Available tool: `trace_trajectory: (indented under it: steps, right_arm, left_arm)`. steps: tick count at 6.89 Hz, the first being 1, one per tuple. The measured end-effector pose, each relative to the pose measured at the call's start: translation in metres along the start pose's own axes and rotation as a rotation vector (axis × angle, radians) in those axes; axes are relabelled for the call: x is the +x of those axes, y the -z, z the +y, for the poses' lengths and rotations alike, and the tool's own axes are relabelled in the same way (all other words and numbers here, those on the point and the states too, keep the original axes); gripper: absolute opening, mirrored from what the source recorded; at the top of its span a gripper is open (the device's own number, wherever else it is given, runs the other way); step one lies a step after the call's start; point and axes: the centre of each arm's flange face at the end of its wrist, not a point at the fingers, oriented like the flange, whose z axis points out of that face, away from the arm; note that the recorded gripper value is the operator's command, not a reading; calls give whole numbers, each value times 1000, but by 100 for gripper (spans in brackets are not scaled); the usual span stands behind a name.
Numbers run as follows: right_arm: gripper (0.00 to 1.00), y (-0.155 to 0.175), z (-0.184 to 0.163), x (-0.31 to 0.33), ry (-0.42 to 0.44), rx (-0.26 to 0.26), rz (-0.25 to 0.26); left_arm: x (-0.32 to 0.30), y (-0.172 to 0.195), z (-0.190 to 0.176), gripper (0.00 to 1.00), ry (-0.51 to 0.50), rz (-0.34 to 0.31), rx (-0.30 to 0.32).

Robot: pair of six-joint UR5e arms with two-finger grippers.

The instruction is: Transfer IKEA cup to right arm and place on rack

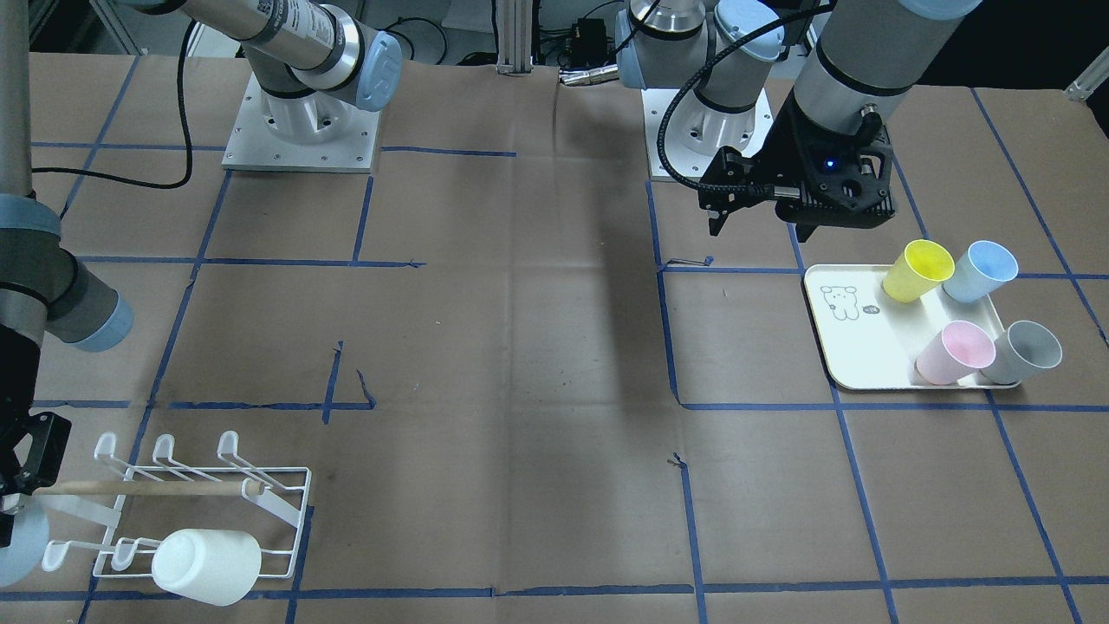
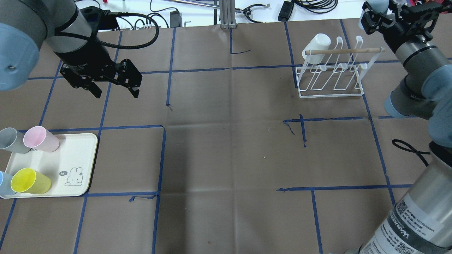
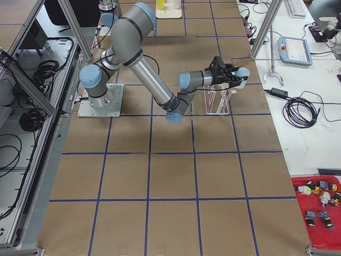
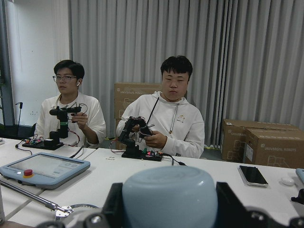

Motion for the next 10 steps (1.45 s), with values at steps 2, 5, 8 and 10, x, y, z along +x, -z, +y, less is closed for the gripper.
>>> trace_trajectory:
  steps: [2, 5, 8, 10]
  right_arm:
    - [8, -1, 16, -1, -19, -23, -2]
    - [8, -7, 26, 3, -19, -26, -2]
    - [8, -7, 38, -1, -14, -16, -7]
    - [8, -8, 42, -3, -16, -16, -10]
  left_arm:
    - [-1, -1, 0, 99, 1, -13, -2]
    - [-1, 1, 0, 99, 3, -11, 3]
    - [-1, 1, 0, 99, 3, -12, 7]
    - [-1, 1, -1, 99, 4, -12, 10]
